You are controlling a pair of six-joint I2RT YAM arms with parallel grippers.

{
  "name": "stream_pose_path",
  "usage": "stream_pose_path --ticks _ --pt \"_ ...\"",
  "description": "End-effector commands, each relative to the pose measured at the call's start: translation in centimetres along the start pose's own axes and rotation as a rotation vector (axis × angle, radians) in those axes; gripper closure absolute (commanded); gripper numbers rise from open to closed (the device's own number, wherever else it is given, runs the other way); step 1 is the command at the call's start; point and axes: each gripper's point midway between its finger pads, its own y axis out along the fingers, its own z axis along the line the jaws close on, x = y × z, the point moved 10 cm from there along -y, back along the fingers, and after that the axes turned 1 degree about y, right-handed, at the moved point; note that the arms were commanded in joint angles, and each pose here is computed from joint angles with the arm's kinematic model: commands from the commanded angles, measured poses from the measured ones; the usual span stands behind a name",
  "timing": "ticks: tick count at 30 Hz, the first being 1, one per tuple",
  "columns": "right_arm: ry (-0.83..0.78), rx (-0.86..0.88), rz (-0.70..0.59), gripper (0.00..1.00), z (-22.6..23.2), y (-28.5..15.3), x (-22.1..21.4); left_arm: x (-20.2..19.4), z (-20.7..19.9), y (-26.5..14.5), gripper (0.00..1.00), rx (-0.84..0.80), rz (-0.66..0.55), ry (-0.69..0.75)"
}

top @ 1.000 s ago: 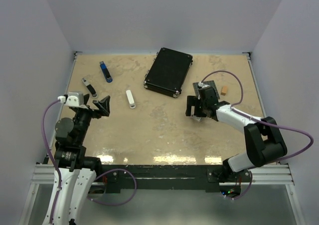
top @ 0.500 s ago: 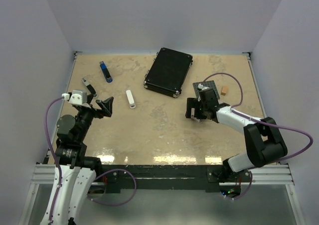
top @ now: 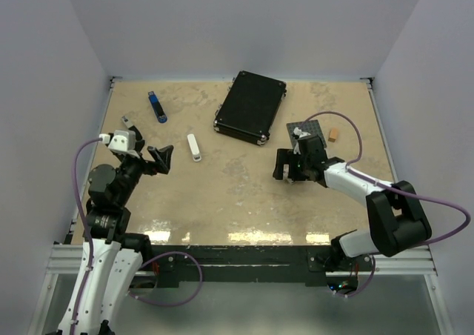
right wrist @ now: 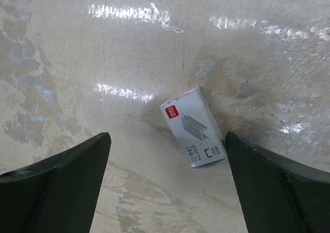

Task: Load the staples into the stapler

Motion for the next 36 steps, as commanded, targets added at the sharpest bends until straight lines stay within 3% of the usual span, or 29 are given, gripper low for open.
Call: stream_pose_path --ticks 1,36 --pt "0.001 0.074 -0.010 0.01 0.8 -0.4 -0.2 0.7 -0.4 0.3 0.00 -0.043 -0.014 0.023" --pt "-0.016 0.246 0.018 0.01 6.3 0.3 -2.3 0.4 -0.3 0.9 0.00 -0.049 0.031 0.012"
